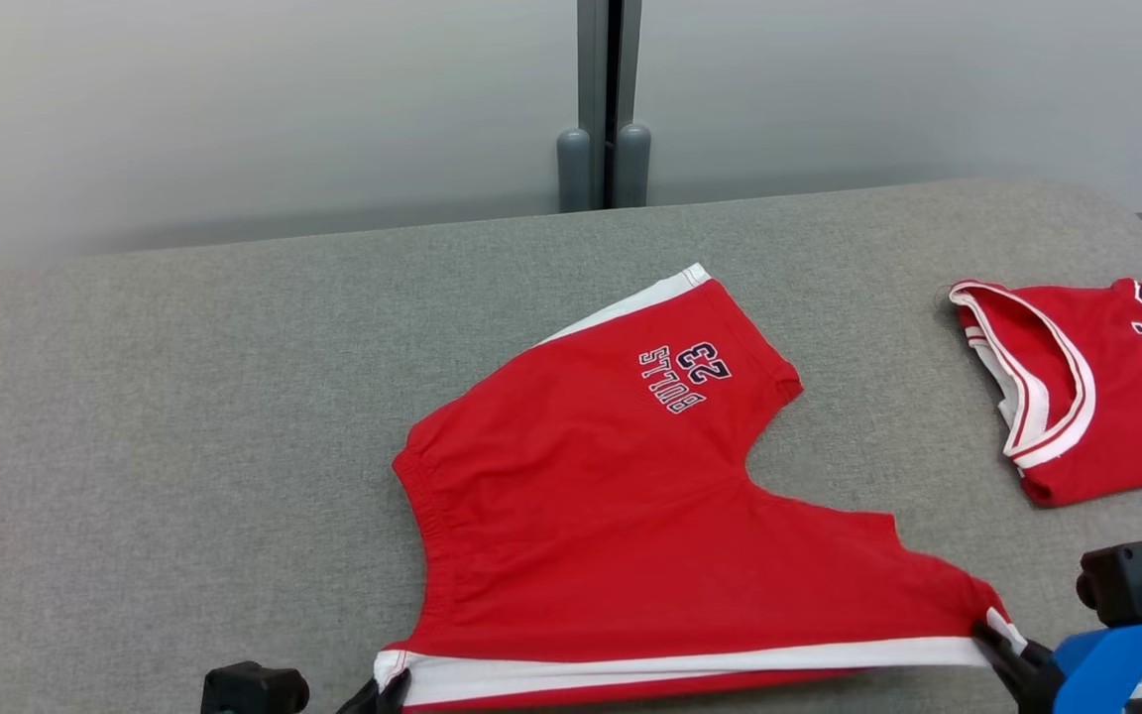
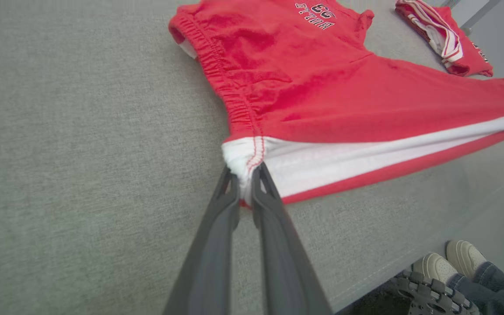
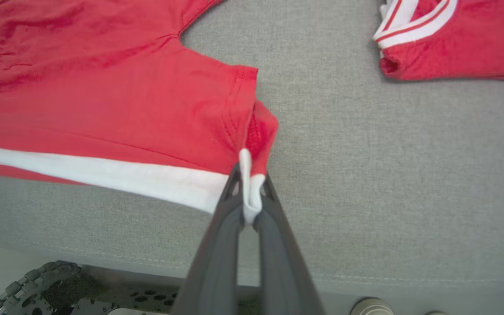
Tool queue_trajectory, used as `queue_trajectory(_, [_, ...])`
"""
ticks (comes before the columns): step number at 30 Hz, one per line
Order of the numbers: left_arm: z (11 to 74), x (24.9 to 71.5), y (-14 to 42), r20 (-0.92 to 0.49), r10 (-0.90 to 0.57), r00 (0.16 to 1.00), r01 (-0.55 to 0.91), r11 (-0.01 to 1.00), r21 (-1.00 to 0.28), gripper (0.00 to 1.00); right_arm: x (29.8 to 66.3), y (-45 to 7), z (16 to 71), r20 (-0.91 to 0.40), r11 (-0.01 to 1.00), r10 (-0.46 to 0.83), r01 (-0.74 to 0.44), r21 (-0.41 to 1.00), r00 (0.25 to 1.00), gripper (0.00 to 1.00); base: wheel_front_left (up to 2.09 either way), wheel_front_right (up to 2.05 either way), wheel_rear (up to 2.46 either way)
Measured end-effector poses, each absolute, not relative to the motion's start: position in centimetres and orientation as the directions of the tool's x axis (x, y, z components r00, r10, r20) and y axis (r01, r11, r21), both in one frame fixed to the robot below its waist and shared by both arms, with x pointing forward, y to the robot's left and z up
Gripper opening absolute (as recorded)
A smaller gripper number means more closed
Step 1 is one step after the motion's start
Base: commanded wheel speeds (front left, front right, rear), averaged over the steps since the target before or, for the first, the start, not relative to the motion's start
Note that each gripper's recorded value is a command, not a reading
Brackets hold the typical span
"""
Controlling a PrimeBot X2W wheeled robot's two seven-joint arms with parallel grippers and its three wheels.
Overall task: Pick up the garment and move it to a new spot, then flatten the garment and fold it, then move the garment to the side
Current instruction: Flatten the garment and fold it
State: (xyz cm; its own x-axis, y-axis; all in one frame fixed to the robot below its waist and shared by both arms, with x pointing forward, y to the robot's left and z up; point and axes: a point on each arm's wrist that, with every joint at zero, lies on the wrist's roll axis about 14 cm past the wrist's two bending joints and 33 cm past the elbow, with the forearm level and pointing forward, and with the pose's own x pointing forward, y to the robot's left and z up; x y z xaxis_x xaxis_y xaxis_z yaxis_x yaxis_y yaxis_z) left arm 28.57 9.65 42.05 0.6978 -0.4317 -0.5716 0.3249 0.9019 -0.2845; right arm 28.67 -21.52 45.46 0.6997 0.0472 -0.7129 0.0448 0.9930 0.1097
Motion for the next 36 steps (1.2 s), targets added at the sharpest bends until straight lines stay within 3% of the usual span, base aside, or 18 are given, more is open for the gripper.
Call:
queue_trajectory(12, [44.8, 33.6, 8.0, -0.45, -0.455, 0.768, 0.337, 0.885, -0.321, 0.0, 36.1, -20.6, 49.7, -0.575, 0.998, 0.063, -0.049, 0.039, 0.815, 0.0, 0.0, 0.0, 0.0])
queue_trajectory(27, [41.9, 42.3, 9.5, -0.461, -0.34, 0.82, 0.185, 0.919, -0.348, 0.0, 48.5, -18.1, 48.1, -0.571, 0.983, 0.14, -0.184, -0.019, 0.809, 0.0, 0.0, 0.0, 0.0])
queue_trajectory(36, [39.4, 44.9, 9.7, -0.482, -0.312, 0.819, 0.133, 0.92, -0.369, 0.0, 54.0, -16.3, 44.9, -0.591, 0.976, 0.169, -0.216, -0.009, 0.789, 0.0, 0.0, 0.0, 0.0])
